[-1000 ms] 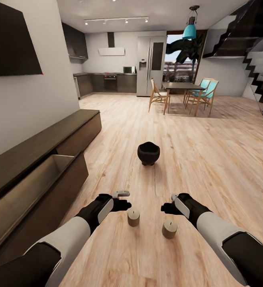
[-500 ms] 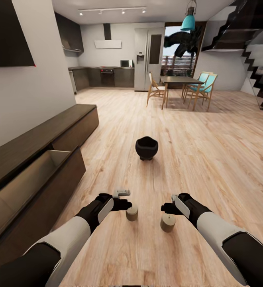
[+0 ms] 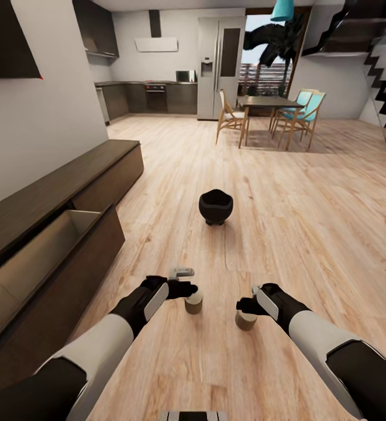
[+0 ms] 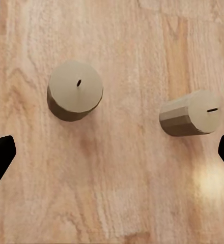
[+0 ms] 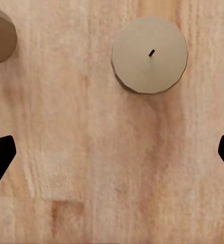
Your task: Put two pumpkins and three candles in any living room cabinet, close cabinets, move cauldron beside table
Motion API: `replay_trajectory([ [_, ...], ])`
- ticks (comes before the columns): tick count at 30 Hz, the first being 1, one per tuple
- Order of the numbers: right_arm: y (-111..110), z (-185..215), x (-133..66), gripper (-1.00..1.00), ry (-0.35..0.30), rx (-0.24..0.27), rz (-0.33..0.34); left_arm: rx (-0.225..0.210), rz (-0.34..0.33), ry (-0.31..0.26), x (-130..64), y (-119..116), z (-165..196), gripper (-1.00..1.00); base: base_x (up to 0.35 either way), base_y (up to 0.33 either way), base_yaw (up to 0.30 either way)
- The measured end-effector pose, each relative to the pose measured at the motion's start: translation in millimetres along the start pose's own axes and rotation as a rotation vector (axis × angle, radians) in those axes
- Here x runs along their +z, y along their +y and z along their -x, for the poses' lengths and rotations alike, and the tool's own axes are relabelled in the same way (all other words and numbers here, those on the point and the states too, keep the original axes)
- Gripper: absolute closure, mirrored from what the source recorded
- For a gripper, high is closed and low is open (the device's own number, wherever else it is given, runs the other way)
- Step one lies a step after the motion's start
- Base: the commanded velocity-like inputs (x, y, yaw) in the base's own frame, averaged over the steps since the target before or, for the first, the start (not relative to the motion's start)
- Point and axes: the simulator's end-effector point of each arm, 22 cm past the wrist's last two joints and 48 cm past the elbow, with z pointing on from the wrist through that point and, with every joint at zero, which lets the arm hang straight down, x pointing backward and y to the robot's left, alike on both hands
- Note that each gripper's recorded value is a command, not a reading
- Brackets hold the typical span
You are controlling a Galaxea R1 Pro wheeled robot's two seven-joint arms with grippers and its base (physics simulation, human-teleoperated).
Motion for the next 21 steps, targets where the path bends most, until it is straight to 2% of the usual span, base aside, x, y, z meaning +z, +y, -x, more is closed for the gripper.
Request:
replay_trajectory([
  [5,-1.2,-8.0,10.5,-1.00,0.020,0.000,-0.003,0.008,-0.050,-0.082,-7.7,-20.4,35.5,-1.00,0.000,0.000,0.000],
  [11,-2.5,-17.8,22.9,-1.00,0.045,-0.002,-0.005,0.020,-0.096,-0.150,-16.6,-38.6,62.7,-1.00,0.000,0.000,0.000],
  [17,-3.8,-27.7,35.1,-1.00,0.069,-0.001,-0.007,0.035,-0.127,-0.148,-21.6,-50.2,71.3,-1.00,0.000,0.000,0.000],
  [19,-4.6,-30.9,39.1,-1.00,0.076,-0.001,-0.009,0.049,-0.148,-0.174,-31.8,-60.0,85.1,-1.00,0.000,0.000,0.000],
  [21,-5.2,-34.3,43.1,-1.00,0.084,-0.001,-0.011,0.050,-0.151,-0.178,-31.4,-60.8,86.8,-1.00,0.000,0.000,0.000],
])
